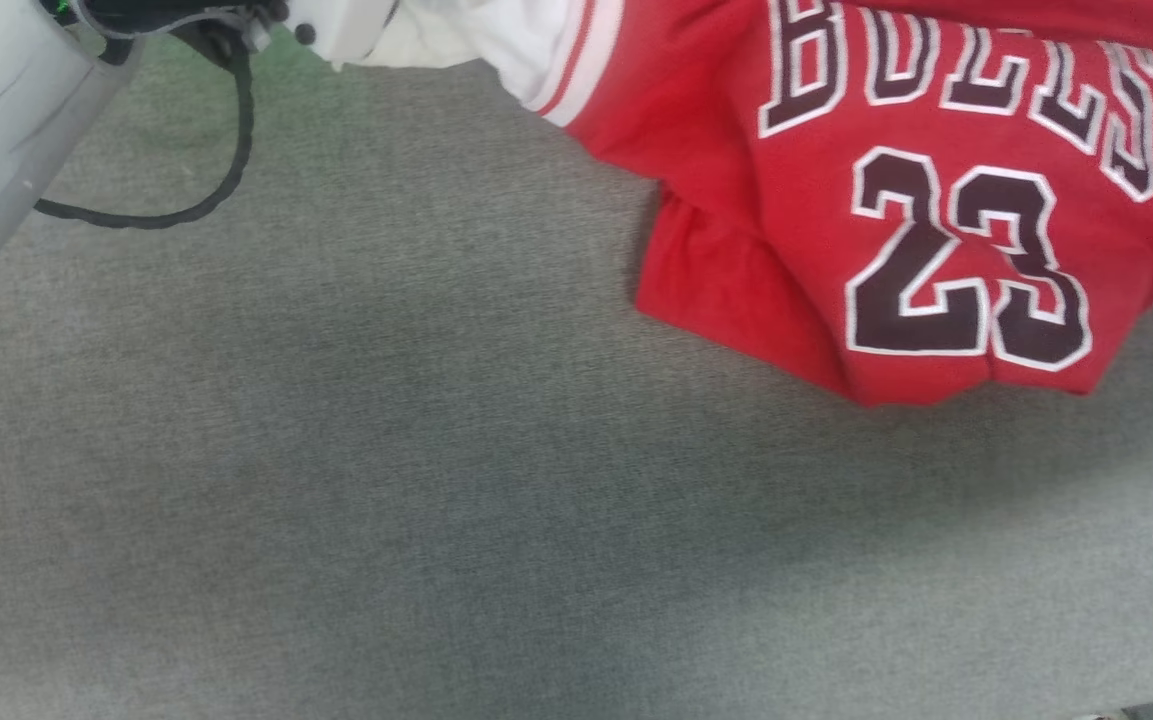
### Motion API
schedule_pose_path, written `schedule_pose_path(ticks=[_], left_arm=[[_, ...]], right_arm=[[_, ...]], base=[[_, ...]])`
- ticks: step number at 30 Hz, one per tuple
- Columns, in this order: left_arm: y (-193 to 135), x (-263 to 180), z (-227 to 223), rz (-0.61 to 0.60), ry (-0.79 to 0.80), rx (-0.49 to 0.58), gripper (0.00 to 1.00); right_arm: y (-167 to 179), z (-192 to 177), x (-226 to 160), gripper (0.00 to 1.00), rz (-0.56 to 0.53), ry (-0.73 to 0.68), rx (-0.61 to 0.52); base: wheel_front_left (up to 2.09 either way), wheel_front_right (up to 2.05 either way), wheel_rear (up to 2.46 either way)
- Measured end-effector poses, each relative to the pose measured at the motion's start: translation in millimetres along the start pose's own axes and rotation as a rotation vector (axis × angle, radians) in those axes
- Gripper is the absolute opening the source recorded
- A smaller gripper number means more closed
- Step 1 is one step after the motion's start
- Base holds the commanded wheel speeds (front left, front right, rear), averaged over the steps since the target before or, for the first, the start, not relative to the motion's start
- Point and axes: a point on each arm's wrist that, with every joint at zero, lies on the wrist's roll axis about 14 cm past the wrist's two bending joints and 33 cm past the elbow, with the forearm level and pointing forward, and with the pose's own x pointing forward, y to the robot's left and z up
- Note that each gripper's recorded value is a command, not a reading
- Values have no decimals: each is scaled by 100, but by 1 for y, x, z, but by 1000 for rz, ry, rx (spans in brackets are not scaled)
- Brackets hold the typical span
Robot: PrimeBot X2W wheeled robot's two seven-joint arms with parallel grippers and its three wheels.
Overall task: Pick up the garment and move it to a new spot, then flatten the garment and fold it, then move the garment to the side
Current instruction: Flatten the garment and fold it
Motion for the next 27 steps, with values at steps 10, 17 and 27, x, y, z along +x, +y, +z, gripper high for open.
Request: schedule_pose_path(ticks=[10, 17, 27], left_arm=[[5, 3, -3, -16, -15, -12, 0], [3, 4, 3, -29, -57, -25, 0], [-13, -39, 54, -3, -445, -58, 0]], right_arm=[[4, -9, 21, 0, 26, 107, 66], [1, -5, 21, 0, 17, 96, 83], [-1, 64, -21, 0, 46, -214, 125]], base=[[0, 0, 0], [0, 0, 0], [0, 0, 0]])
